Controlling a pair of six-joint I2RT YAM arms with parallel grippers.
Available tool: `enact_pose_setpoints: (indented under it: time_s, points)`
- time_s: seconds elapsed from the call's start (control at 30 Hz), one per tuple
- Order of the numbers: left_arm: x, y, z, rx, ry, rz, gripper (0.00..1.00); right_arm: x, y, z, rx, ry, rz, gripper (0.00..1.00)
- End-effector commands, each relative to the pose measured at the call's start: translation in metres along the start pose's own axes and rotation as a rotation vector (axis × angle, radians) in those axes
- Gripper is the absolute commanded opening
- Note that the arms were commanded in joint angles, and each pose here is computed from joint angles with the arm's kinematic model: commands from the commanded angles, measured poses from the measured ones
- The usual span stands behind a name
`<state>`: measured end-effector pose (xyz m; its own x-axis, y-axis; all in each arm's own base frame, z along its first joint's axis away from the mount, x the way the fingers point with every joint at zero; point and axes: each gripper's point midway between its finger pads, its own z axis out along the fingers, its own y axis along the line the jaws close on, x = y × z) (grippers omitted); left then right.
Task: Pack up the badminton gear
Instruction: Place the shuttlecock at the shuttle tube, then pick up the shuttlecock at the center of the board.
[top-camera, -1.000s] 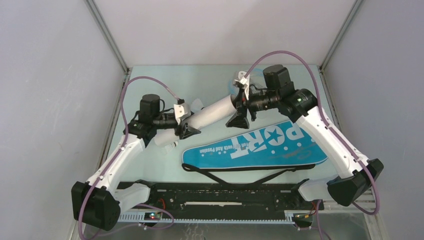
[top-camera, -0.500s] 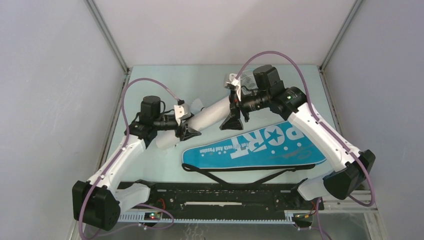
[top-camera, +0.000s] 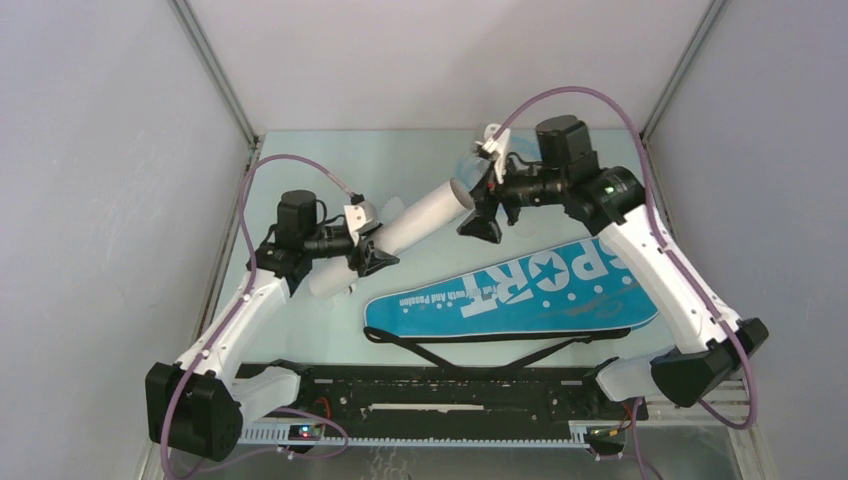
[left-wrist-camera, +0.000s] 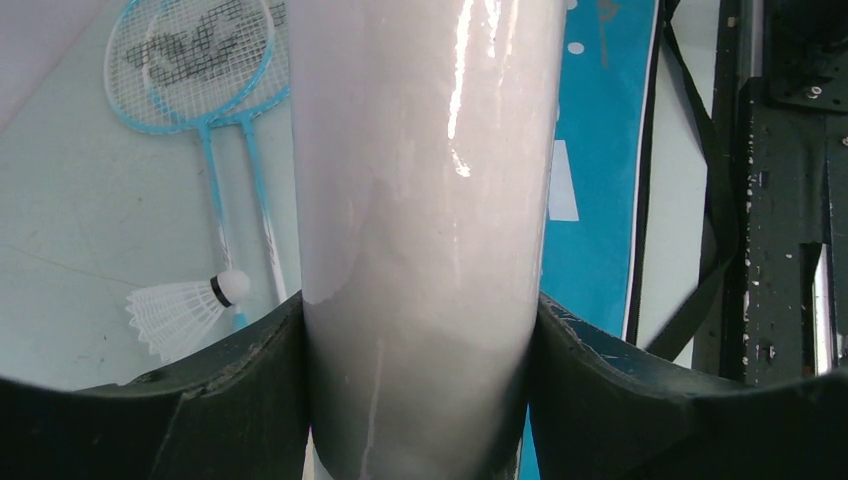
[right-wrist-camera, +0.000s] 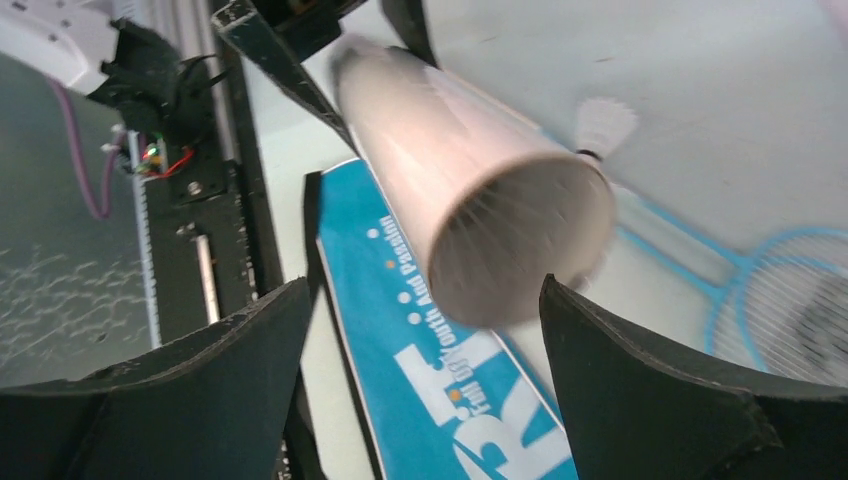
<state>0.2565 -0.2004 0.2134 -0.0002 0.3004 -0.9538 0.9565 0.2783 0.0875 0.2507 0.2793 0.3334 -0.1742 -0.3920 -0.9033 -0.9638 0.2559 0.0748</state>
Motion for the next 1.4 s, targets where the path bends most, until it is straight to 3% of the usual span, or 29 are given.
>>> enact_pose_setpoints:
  time_s: [0.0,0.17,0.3,0.7,1.0,1.37]
  points:
    - [-0.027,0.016,-0.012,-0.065,-0.058,0.046,0.16,-0.032,-0.009,-0.046,0.137,-0.091,-0.065,0.94]
    - [-0.034,0.038,-0.026,-0.169,-0.068,0.005,0.16,-0.037,-0.019,-0.066,0.205,-0.143,-0.051,0.93]
    - [-0.039,0.072,-0.045,-0.343,-0.063,-0.092,0.17,-0.025,-0.021,-0.047,0.206,-0.123,-0.029,0.91]
    - [-0.035,0.154,-0.14,-0.84,-0.033,-0.272,0.17,0.018,-0.007,0.089,0.202,0.075,0.029,0.88]
    - [-0.016,0.178,-0.199,-1.08,0.023,-0.333,0.17,0.029,0.031,0.195,0.294,0.151,0.045,0.86]
    - [-0.013,0.183,-0.251,-1.258,0.034,-0.339,0.18,0.032,0.081,0.301,0.248,0.205,0.092,0.8]
